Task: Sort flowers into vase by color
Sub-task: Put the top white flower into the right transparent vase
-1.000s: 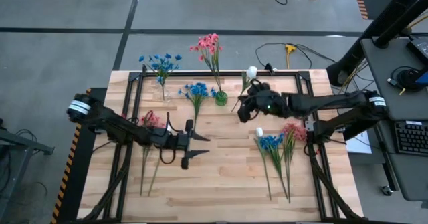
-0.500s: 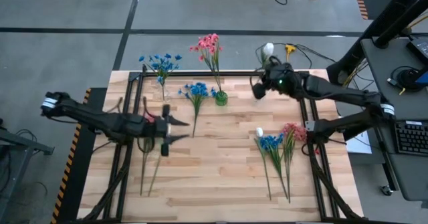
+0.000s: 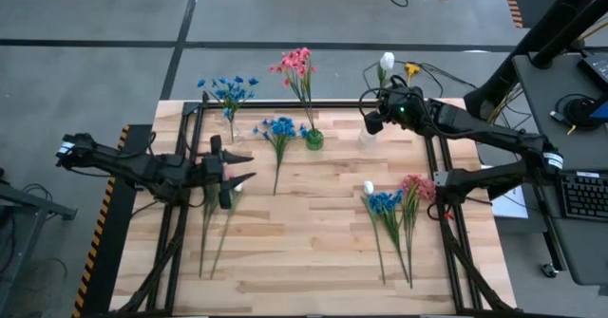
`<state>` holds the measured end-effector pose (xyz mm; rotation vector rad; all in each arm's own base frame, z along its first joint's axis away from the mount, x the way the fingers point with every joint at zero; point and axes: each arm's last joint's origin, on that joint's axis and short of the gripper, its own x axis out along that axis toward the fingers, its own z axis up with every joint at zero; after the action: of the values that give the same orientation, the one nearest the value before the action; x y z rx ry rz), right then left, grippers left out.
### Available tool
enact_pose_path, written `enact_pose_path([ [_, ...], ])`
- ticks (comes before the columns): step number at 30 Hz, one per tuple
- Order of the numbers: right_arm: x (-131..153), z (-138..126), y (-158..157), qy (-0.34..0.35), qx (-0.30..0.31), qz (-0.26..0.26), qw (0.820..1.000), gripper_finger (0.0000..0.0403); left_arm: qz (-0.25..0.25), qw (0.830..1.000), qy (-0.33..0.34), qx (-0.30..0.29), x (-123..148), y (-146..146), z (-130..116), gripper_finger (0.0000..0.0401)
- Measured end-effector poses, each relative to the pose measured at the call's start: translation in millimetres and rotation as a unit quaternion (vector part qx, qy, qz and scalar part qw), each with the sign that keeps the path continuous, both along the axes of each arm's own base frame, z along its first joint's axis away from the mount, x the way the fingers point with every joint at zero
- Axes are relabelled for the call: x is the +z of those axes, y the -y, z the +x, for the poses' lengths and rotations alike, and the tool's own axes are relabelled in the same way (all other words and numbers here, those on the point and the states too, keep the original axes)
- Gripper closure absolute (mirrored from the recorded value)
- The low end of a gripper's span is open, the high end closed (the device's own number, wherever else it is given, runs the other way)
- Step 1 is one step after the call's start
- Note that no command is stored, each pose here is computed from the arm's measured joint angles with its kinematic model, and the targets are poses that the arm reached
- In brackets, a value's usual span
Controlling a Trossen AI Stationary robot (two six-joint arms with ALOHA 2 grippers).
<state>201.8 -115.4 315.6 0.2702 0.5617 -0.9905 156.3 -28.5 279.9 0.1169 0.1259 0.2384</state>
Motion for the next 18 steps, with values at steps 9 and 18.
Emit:
enact_pose_path([
  [9,6.6,-8.0,-4.3,0.013,0.003,-0.005,1.000,0.0390,0.005,1.000,-0.018,0.001,-5.3,1.6,6.1,0.0231],
  [18,9.6,-10.5,-6.8,0.028,0.019,0.004,0.999,0.0390,0.006,1.000,-0.022,0.002,-6.7,2.1,8.0,0.0231],
])
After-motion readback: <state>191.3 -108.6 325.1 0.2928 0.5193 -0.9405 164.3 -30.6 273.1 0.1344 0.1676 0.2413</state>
